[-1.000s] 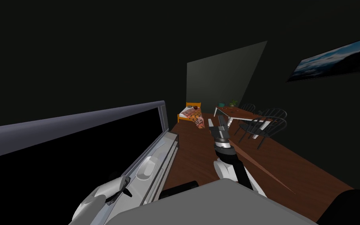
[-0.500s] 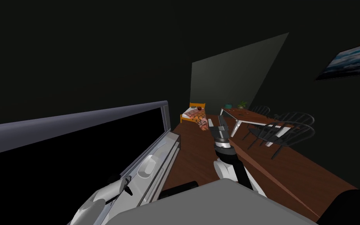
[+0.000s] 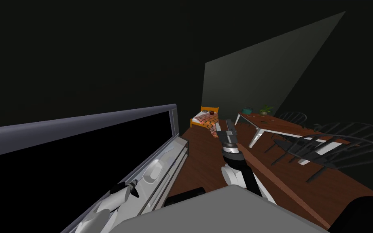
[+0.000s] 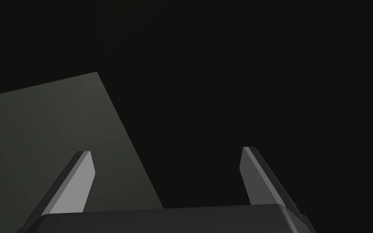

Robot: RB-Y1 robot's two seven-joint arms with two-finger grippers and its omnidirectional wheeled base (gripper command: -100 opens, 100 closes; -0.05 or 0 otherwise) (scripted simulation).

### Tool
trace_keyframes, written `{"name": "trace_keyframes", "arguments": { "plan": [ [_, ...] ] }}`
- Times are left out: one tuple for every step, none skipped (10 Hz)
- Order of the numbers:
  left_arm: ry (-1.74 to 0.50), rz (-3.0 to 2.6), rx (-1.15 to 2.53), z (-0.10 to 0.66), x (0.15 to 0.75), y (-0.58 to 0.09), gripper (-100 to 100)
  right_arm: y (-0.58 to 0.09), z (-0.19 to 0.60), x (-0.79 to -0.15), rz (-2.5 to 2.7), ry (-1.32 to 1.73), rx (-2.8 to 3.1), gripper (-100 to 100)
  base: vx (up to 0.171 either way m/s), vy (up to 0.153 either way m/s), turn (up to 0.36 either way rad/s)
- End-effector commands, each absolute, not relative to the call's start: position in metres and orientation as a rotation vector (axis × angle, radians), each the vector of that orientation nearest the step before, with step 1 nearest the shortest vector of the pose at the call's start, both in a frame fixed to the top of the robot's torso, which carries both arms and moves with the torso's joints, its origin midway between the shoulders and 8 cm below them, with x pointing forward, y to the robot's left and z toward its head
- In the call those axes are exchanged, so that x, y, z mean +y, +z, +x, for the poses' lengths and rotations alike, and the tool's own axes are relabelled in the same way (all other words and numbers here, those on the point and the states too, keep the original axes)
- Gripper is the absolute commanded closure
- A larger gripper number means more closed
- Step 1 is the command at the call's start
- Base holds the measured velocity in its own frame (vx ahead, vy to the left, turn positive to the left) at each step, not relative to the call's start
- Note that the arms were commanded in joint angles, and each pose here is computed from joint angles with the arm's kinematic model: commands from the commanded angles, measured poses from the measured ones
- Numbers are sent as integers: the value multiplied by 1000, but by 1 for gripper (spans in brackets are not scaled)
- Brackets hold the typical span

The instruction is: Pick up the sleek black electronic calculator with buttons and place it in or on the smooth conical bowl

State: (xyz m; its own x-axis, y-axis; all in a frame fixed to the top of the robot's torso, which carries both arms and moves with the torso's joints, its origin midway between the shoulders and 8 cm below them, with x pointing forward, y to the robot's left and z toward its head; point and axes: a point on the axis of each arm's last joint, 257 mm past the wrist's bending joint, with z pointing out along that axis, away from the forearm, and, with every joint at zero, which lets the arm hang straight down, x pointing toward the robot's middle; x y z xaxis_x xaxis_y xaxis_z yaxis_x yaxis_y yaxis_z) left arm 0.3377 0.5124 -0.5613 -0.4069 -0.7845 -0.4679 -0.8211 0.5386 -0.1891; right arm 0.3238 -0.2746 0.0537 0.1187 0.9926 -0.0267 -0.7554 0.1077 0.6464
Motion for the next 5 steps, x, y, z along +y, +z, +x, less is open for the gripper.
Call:
{"name": "trace_keyframes", "arguments": {
  "plan": [
    [85, -1276, 2241, 345, 513, -557, 100, 54, 324, -275, 554, 1378, 529, 0, 58, -94, 102],
    [76, -1252, 2210, 349, 513, -554, 100, 54, 324, -275, 554, 1378, 529, 0, 63, -65, 162],
    [72, -1232, 2185, 352, 514, -552, 100, 54, 324, -275, 554, 1378, 529, 0, 85, -89, 300],
    [70, -1226, 2177, 354, 514, -550, 100, 54, 324, -275, 554, 1378, 529, 0, 63, -84, 143],
    [69, -1206, 2155, 356, 515, -549, 100, 54, 324, -275, 554, 1378, 529, 0, 42, -92, 152]
  ]
}}
